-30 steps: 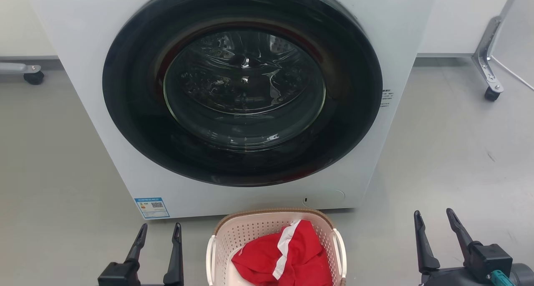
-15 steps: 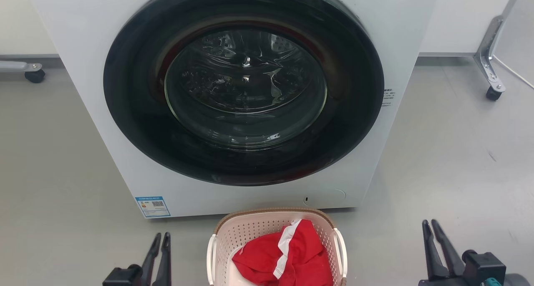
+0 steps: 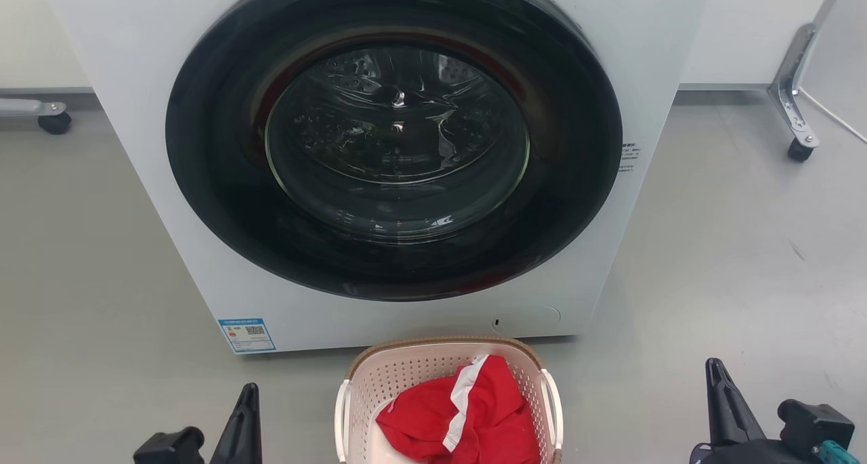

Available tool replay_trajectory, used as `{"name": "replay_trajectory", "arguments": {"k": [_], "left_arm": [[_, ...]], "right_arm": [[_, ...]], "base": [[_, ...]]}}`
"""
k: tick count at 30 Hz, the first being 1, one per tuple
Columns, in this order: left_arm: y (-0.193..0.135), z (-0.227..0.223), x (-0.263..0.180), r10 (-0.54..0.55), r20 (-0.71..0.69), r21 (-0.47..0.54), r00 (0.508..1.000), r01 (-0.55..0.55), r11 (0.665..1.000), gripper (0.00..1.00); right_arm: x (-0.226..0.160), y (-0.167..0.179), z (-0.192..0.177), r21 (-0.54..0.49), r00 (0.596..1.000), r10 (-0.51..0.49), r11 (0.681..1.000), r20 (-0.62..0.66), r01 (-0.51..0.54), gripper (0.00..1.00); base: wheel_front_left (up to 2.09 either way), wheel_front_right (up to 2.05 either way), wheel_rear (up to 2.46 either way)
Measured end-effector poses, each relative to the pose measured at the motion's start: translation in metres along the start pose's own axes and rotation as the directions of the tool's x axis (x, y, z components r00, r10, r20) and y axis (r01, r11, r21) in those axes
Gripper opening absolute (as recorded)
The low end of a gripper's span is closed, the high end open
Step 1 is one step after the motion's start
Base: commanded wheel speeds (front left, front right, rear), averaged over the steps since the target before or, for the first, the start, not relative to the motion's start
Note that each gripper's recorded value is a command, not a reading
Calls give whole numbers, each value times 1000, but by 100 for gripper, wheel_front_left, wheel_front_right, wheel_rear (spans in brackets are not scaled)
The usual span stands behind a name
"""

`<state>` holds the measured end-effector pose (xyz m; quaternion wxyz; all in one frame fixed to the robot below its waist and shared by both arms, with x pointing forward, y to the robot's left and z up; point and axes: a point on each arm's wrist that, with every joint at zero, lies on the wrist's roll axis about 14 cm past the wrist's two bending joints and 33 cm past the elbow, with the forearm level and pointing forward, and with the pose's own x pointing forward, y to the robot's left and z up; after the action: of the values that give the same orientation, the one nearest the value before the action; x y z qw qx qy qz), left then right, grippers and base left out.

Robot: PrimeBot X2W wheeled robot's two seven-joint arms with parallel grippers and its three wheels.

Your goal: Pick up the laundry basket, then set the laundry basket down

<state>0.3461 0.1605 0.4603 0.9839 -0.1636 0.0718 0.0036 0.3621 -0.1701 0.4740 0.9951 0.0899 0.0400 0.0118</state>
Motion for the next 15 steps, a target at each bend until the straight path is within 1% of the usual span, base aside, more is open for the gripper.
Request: {"name": "replay_trajectory", "arguments": {"k": [2,8,15], "left_arm": [[3,-1,1,9,-10,-42,1000,-10,999,0],[7,-3,2,20,-32,-131,999,-24,991,0],[11,-4,4,29,-50,-223,998,-39,974,0]], "right_arm": [[1,-3,-2,58,1000,-14,998,-15,15,0],[1,-8,-5,152,999,-33,988,-42,39,0],[2,-13,-8,265,996,-52,962,-70,68,0]], "base": [[0,0,0],[0,0,0],[0,0,0]]}}
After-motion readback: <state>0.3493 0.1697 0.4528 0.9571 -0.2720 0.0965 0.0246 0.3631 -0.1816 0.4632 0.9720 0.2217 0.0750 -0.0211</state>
